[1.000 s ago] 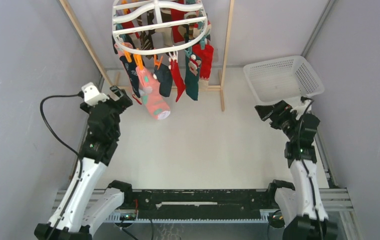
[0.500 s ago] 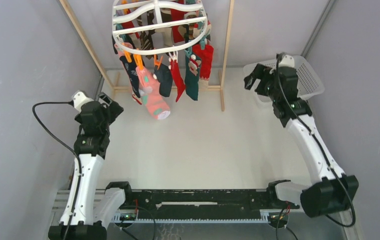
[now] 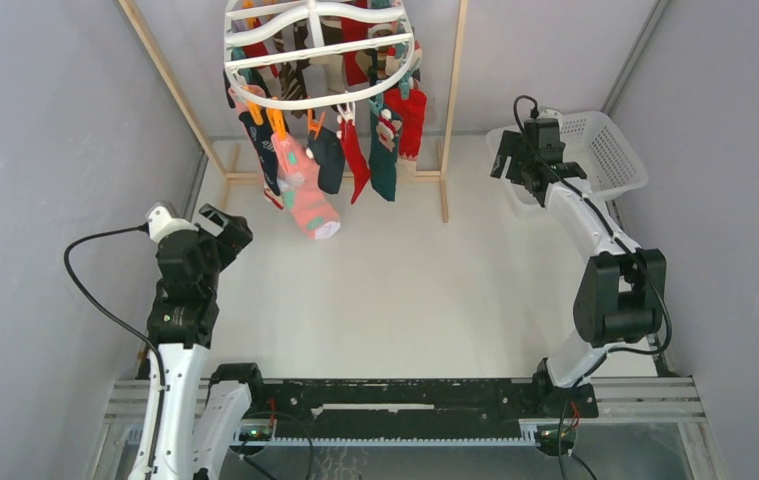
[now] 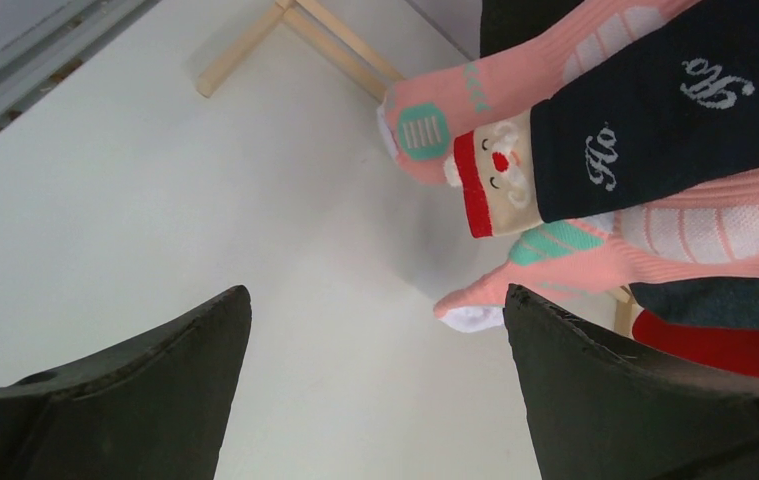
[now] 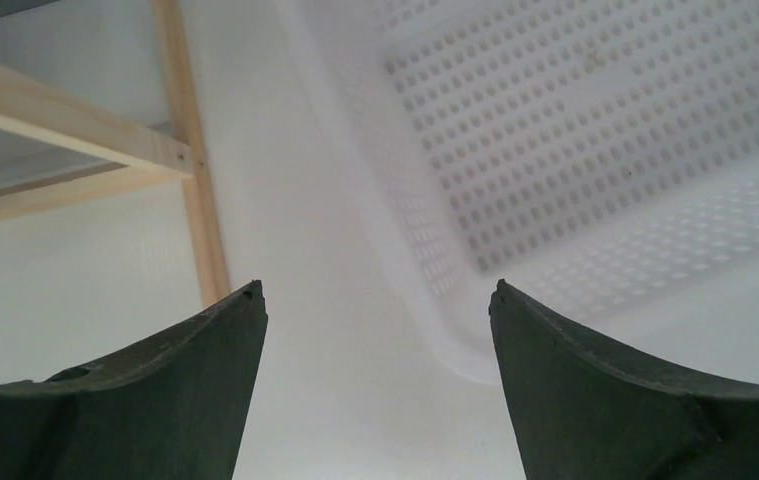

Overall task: Remove the socks clipped to the hanger
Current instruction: Move the bin to the center of the board.

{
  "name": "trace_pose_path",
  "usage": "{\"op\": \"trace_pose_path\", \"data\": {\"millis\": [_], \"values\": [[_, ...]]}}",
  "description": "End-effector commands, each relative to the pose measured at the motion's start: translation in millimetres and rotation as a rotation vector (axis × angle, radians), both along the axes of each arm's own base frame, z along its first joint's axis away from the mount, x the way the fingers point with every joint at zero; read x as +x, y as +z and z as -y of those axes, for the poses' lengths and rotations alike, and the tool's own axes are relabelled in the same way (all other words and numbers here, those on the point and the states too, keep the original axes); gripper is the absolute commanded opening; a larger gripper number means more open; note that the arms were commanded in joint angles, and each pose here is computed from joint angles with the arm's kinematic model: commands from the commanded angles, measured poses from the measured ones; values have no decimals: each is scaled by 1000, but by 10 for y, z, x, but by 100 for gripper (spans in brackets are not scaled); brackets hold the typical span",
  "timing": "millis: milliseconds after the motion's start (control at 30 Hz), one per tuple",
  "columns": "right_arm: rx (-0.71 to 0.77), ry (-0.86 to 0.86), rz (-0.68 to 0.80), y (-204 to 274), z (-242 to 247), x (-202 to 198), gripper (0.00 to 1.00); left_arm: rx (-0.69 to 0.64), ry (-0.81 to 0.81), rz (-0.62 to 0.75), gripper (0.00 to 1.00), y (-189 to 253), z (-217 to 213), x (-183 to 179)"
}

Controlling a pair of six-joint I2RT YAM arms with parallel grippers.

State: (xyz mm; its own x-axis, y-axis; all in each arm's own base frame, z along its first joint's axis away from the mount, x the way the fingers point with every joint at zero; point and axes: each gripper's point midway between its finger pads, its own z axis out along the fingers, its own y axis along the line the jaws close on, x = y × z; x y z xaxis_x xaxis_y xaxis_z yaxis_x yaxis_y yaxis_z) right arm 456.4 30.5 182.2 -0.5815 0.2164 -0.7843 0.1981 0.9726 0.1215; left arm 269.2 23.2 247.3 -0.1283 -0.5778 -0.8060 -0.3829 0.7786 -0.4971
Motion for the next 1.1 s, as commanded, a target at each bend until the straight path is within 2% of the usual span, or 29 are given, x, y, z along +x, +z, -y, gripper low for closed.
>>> {"op": "trace_pose_path", "data": {"millis": [0, 733, 900, 1067], "values": [[-51, 12, 64, 181, -19, 230, 88, -40, -41, -7, 100, -53, 92, -1], [-83, 2, -148, -882, -1, 336, 87, -28, -72, -39, 100, -92, 128, -44], [-97, -6, -188, -967, -28, 259, 75, -26, -70, -38, 100, -94, 125, -55], [-125, -8, -210, -973, -71, 123, 54, -22, -63, -31, 100, -82, 112, -82]]}}
